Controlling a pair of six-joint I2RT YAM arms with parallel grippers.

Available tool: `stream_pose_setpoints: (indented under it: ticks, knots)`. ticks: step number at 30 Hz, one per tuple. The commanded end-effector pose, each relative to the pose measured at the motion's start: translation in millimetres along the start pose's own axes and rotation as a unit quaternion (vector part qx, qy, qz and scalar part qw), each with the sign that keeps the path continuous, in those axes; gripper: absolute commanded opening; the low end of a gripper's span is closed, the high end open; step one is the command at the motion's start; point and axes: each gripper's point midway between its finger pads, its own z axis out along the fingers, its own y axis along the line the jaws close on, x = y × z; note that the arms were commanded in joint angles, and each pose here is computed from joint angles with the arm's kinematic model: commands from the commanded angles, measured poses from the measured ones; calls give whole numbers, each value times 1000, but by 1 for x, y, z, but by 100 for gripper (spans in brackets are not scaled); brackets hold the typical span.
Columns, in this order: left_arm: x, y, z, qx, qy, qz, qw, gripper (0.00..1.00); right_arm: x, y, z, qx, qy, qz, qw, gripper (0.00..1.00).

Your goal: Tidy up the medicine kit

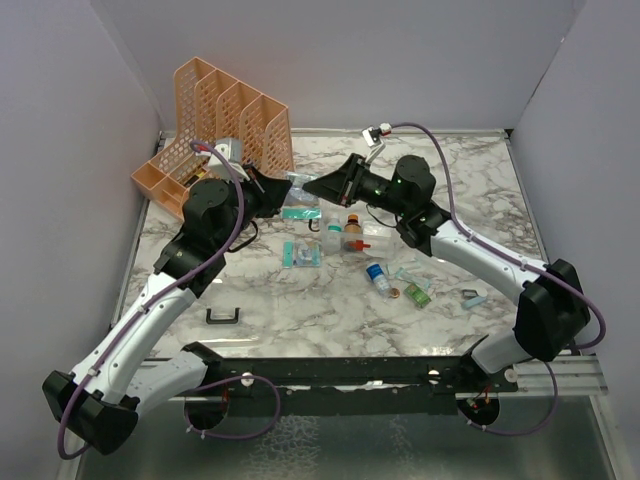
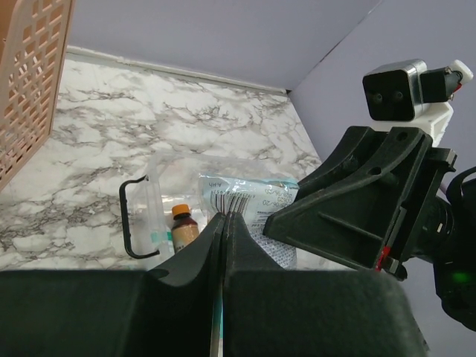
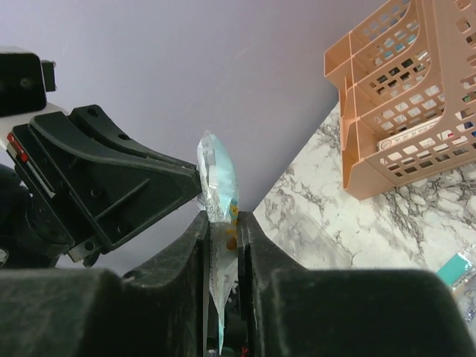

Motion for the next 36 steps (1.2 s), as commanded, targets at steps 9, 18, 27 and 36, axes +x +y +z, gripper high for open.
stream_pose_setpoints:
  ticks: [9,18,27,36]
  knots:
    - [6,24,0,-56,0,4,998,61,-28,-19,-15,92,-46,-71,992,1]
    - [15,40,4,-82,21,41,996,66,-68,-73,-70,243,-35,-150,958,1]
    - [49,51,14,-78,75,49,993,66,-75,-148,-143,442,16,-147,885,1]
    - [64,56,23,-80,99,50,991,66,-34,-189,-152,536,125,-85,831,1]
